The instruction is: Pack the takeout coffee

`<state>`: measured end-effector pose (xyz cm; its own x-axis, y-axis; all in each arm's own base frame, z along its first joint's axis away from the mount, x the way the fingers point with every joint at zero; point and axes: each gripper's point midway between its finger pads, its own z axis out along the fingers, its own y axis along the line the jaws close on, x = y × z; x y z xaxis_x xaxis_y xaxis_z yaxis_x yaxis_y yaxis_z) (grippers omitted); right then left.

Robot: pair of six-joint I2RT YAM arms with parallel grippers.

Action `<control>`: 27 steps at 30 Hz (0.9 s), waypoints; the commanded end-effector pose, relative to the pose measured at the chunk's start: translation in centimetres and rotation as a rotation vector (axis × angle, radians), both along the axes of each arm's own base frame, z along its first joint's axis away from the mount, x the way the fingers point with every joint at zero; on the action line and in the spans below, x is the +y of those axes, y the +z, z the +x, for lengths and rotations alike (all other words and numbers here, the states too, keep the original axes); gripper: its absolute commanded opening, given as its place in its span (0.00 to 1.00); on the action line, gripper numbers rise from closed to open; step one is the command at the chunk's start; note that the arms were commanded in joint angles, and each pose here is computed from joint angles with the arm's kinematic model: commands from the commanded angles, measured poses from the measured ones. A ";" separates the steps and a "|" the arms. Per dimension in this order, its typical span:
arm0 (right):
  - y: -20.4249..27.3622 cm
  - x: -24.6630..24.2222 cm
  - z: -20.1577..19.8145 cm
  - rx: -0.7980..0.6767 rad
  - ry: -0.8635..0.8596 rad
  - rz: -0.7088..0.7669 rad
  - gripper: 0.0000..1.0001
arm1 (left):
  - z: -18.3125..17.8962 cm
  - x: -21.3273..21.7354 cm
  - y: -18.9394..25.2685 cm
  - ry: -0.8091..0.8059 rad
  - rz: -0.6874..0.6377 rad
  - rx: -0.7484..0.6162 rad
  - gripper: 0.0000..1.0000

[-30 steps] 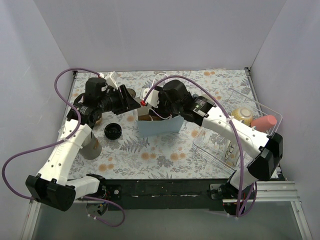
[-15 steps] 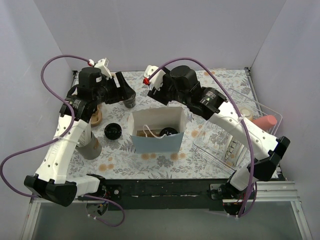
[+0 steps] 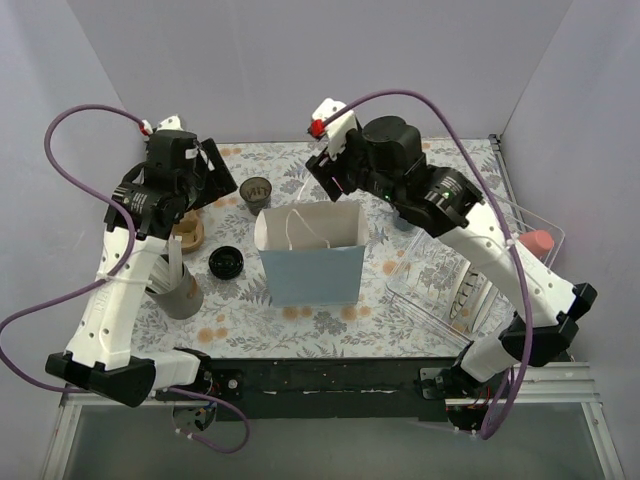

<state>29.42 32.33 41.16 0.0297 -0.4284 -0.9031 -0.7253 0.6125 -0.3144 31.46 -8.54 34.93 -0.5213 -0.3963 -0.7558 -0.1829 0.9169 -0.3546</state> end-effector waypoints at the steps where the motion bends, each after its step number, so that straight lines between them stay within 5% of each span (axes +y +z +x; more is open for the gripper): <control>1: 5.2 -2.0 -3.8 0.076 0.017 0.228 0.70 | -3.2 6.7 -2.2 0.317 0.184 0.113 0.74; 16: 5.1 -5.9 -9.5 0.106 0.111 0.343 0.70 | -7.3 10.1 -10.8 0.507 0.300 0.353 0.57; 27: 4.5 -6.3 -10.0 0.094 0.132 0.306 0.70 | -5.1 12.2 -11.6 0.589 0.421 0.310 0.53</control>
